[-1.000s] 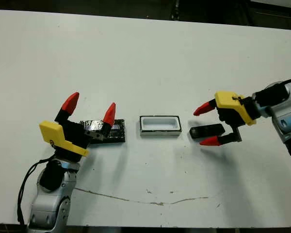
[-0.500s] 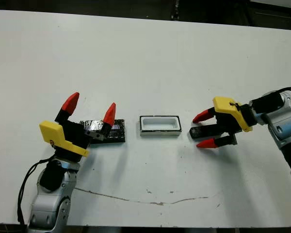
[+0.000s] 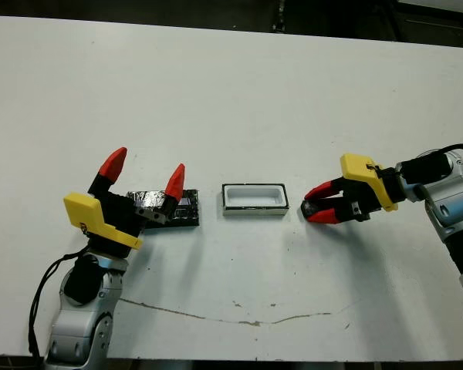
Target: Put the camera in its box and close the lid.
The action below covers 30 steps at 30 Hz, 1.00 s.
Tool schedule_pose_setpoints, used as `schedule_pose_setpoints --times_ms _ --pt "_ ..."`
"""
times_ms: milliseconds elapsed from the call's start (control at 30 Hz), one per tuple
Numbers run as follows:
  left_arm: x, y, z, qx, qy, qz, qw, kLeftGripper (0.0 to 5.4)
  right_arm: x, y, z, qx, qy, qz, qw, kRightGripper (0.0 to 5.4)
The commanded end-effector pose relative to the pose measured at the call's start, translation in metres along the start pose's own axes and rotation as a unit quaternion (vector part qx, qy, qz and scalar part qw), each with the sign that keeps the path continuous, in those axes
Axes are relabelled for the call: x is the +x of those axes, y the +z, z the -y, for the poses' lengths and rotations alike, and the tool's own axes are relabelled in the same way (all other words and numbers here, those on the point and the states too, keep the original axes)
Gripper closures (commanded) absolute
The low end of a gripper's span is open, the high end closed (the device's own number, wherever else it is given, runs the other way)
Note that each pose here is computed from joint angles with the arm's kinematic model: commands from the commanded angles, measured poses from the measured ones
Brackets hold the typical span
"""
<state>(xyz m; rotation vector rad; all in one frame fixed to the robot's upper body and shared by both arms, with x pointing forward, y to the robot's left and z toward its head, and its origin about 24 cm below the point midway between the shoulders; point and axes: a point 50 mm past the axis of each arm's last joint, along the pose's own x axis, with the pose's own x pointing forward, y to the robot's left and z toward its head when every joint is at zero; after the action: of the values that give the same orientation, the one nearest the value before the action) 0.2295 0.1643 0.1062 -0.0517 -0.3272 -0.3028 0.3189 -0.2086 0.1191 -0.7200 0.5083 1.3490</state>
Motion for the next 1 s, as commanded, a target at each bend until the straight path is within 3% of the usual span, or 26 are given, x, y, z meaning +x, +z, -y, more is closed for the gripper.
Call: schedule_pose_setpoints --times_ms 33,333,600,733,1000 --pt "-0.004 -0.003 -0.001 0.003 0.001 -0.011 1.000 0.00 -0.006 -0.002 0.000 0.003 -0.013 -0.015 1.000 3.75" --pt "-0.004 -0.003 0.000 0.002 0.000 -0.012 1.000 0.00 -0.033 0.031 0.020 -0.041 -0.142 0.019 0.989 3.75" --pt "-0.004 -0.004 0.001 0.000 0.002 -0.012 1.000 0.00 -0.050 0.062 0.049 0.042 -0.232 0.172 0.957 3.75" --pt "-0.004 -0.004 0.001 0.001 0.001 -0.012 1.000 0.00 -0.044 0.080 0.054 0.074 -0.218 0.211 0.950 3.75" --pt "-0.004 -0.005 0.001 -0.001 0.003 -0.014 1.000 0.00 -0.015 0.107 0.054 0.058 -0.156 0.223 0.960 3.75"
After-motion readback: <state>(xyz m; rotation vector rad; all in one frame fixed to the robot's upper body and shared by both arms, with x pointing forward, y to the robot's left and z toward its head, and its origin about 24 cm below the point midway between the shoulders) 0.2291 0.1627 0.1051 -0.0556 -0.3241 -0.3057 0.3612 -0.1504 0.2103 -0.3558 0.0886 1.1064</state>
